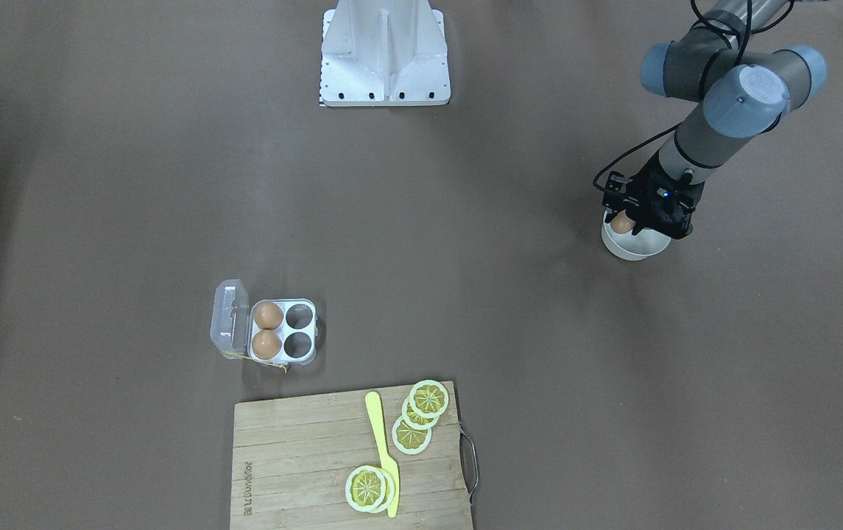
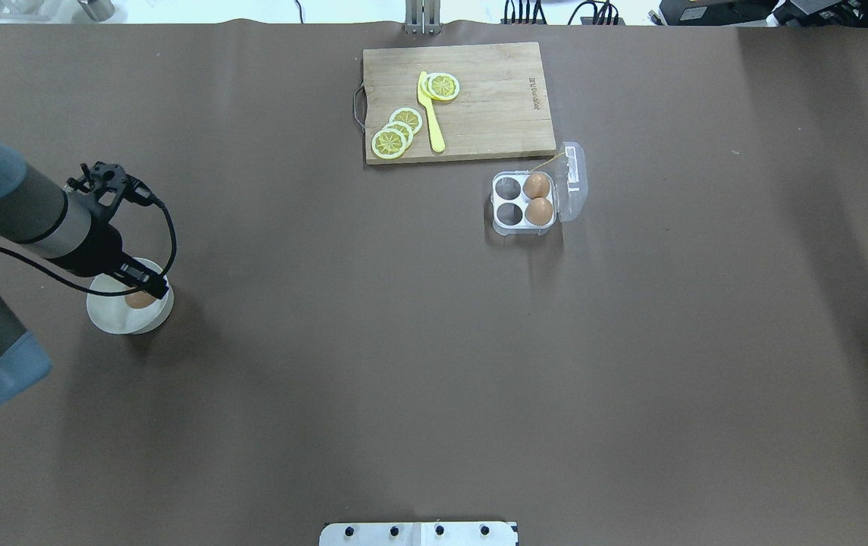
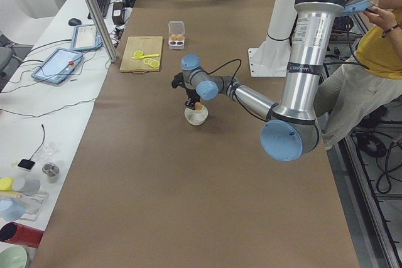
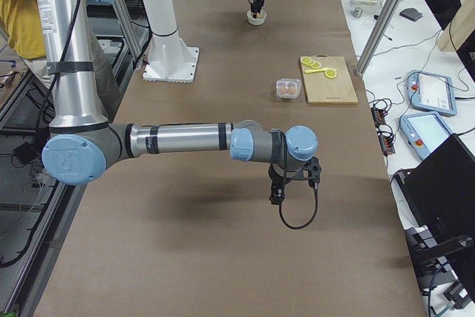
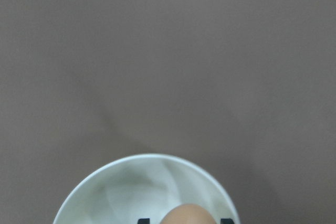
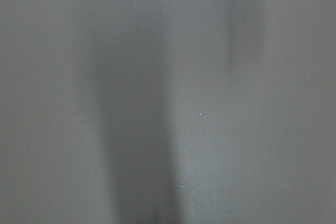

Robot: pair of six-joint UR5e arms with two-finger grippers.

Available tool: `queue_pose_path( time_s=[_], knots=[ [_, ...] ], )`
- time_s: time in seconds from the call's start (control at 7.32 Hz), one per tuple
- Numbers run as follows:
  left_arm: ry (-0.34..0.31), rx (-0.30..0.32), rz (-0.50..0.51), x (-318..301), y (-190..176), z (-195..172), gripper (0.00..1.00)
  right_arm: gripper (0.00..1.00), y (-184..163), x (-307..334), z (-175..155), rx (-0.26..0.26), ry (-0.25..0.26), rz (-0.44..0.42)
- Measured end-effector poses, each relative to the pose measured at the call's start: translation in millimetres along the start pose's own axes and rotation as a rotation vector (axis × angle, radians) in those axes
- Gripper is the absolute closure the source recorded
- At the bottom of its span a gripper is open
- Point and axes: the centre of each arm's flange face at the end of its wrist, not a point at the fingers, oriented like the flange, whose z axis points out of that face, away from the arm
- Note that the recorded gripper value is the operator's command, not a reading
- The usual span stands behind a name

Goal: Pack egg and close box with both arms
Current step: 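Lift the egg with the left gripper and carry it to the egg box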

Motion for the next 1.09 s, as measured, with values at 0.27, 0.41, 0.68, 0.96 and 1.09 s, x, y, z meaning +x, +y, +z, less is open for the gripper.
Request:
queue_pose_path(
  time_s=[0.27, 0.41, 0.68, 0.96, 1.09],
  knots=[
    [-0.014, -0.010, -0.022, 60.4, -65.1, -43.7, 0.67, 0.00, 0.5, 0.2, 0.9, -0.002, 0.000, 0.000],
    [-0.014, -0.011, -0.025, 83.7, -85.2, -59.6, 0.68, 0.00, 0.6, 0.0, 1.3, -0.002, 0.000, -0.001],
    [-0.002, 0.002, -0.012, 117.2, -118.2, -74.5, 0.70, 0.00, 1.0, 0.2, 2.0, -0.004, 0.000, 0.000],
    [0.020, 0.028, 0.015, 150.9, -155.7, -85.9, 0.70, 0.00, 1.1, 0.2, 2.6, -0.005, 0.000, 0.000],
    [0.035, 0.045, 0.037, 171.3, -173.9, -92.7, 0.70, 0.00, 1.2, 0.5, 3.2, -0.006, 0.000, 0.000]
  ],
)
